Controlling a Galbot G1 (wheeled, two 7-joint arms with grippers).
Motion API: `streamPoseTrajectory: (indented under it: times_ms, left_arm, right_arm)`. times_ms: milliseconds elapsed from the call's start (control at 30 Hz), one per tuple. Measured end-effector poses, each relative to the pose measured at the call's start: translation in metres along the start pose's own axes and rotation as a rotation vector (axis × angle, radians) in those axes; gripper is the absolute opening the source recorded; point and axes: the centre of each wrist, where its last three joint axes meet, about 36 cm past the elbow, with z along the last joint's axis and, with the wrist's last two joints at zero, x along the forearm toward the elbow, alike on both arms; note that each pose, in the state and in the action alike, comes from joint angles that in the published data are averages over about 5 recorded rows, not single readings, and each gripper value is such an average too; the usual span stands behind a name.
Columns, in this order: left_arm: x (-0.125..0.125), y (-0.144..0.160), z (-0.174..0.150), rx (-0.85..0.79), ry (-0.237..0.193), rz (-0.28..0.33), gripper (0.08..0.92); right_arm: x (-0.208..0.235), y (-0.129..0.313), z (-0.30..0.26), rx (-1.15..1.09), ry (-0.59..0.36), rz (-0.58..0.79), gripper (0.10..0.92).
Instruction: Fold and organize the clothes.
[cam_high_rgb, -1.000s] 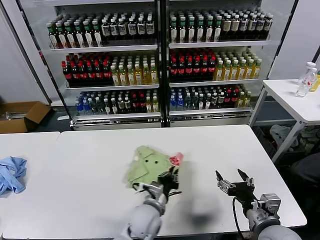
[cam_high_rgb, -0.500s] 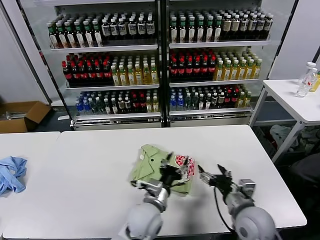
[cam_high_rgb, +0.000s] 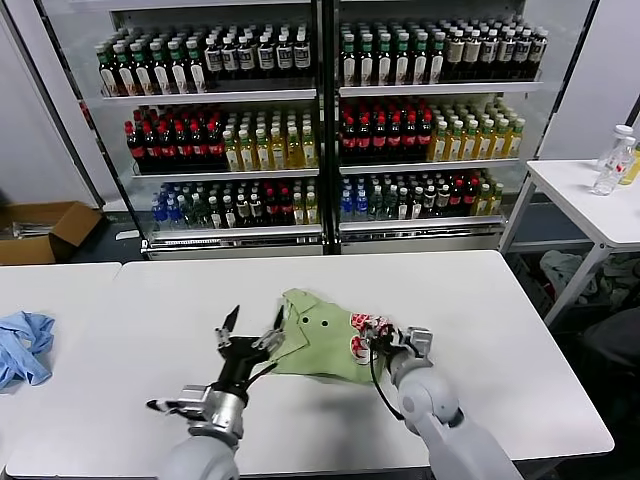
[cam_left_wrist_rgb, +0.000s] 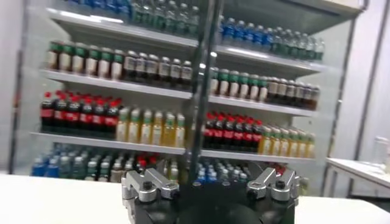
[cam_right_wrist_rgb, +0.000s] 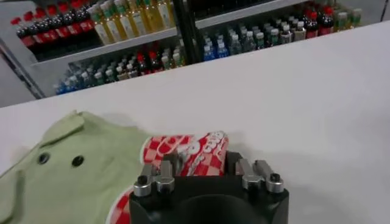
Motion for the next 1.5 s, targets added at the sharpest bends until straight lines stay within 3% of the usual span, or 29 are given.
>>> streamPoseTrajectory:
  times_ms: [367, 467, 533, 733, 1000, 1200, 1300, 1500]
  left_arm:
    - [0.017, 0.021, -0.004, -0.008, -0.013, -0.047, 0.823]
    - [0.020, 0.023, -0.006, -0.014, -0.017, -0.049, 0.823]
    - [0.023, 0.024, -0.006, -0.017, -0.020, -0.048, 0.822]
    - [0.031, 0.024, -0.009, -0.023, -0.028, -0.050, 0.823]
    - [0.045, 0.019, -0.013, -0.021, -0.039, -0.040, 0.823]
    - [0.056, 0.016, -0.017, -0.024, -0.030, -0.020, 0.822]
    - [0.062, 0.017, -0.018, -0.038, -0.014, -0.012, 0.823]
    - [0.071, 0.017, -0.020, -0.060, 0.009, -0.009, 0.822]
  right_arm:
    - [-0.050, -0.002, -0.025, 0.098, -0.023, 0.019, 0.204]
    - [-0.050, -0.009, -0.028, 0.147, -0.050, 0.015, 0.168]
    - [-0.046, -0.014, -0.028, 0.177, -0.085, 0.019, 0.192]
    - [-0.014, -0.031, -0.015, 0.252, -0.225, 0.032, 0.364]
    - [0.056, -0.050, 0.009, 0.295, -0.391, 0.036, 0.598]
    - [0.114, -0.066, 0.034, 0.302, -0.463, 0.068, 0.765]
    - [0.139, -0.071, 0.042, 0.317, -0.480, 0.080, 0.812]
    - [0.169, -0.072, 0.049, 0.341, -0.499, 0.092, 0.822]
